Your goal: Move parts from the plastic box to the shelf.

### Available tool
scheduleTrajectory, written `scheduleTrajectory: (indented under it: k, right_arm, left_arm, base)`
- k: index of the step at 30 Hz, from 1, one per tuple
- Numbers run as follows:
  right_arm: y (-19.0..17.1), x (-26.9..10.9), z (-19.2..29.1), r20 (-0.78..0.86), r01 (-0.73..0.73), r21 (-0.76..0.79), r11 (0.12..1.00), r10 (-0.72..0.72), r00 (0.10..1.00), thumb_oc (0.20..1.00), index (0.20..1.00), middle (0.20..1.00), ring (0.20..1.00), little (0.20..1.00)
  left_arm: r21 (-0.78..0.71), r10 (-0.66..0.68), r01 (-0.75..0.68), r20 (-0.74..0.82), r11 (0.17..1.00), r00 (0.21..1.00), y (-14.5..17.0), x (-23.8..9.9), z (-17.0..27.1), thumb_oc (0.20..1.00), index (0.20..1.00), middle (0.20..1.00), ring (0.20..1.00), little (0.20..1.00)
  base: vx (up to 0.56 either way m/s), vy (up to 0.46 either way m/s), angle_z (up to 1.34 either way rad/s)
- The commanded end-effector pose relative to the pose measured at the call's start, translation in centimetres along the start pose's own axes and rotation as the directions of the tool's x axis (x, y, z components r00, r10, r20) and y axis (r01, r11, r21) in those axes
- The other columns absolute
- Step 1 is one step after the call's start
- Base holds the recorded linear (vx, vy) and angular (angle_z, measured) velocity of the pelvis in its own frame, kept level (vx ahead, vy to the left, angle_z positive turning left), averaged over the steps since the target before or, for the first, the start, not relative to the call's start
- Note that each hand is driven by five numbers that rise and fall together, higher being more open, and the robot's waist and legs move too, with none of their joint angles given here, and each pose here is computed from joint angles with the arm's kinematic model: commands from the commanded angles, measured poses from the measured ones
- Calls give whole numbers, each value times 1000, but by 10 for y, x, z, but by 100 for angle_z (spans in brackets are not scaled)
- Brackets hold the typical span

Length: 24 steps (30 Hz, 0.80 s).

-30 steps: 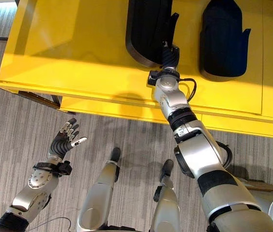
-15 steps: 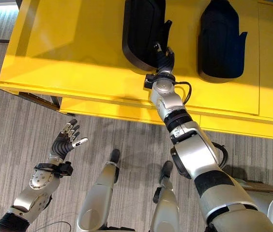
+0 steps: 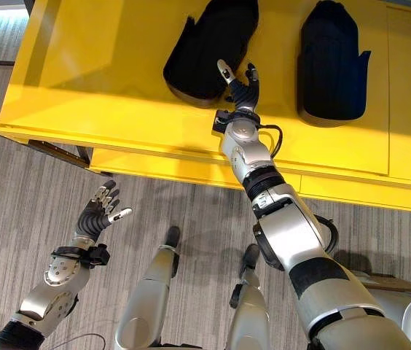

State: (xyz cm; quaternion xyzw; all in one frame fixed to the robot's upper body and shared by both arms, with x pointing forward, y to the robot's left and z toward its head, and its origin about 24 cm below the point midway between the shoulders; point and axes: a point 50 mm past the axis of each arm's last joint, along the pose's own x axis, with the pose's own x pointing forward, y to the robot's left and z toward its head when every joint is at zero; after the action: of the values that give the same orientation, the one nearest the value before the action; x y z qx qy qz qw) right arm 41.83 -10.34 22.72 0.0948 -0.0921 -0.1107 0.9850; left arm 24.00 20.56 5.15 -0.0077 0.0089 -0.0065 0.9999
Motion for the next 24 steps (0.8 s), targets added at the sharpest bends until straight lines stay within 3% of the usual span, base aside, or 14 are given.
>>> scheduleTrajectory:
  k: [1,12,17,24]
  right_arm:
    - [9,3,49,161,-42,96,995,26,987,1000,1000,1000,1000,1000]
    - [18,-13,64,300,-100,42,994,83,950,1000,1000,1000,1000,1000]
    - [13,-59,63,460,-226,90,970,161,873,1000,1000,1000,1000,1000]
    - [-10,-106,49,536,-329,177,928,189,823,1000,1000,1000,1000,1000]
  left_arm:
    - [9,-50,50,70,999,996,-7,1,12,1000,1000,1000,1000,1000]
    - [10,-40,40,74,999,996,-8,3,13,1000,1000,1000,1000,1000]
    - [2,18,-18,101,1000,995,-4,4,17,1000,1000,1000,1000,1000]
    - [25,101,-118,361,993,927,12,-11,71,1000,1000,1000,1000,1000]
  base:
    - [0,0,0]
    - [0,0,0]
    - [-12,-41,-2]
    - [-11,-52,-3]
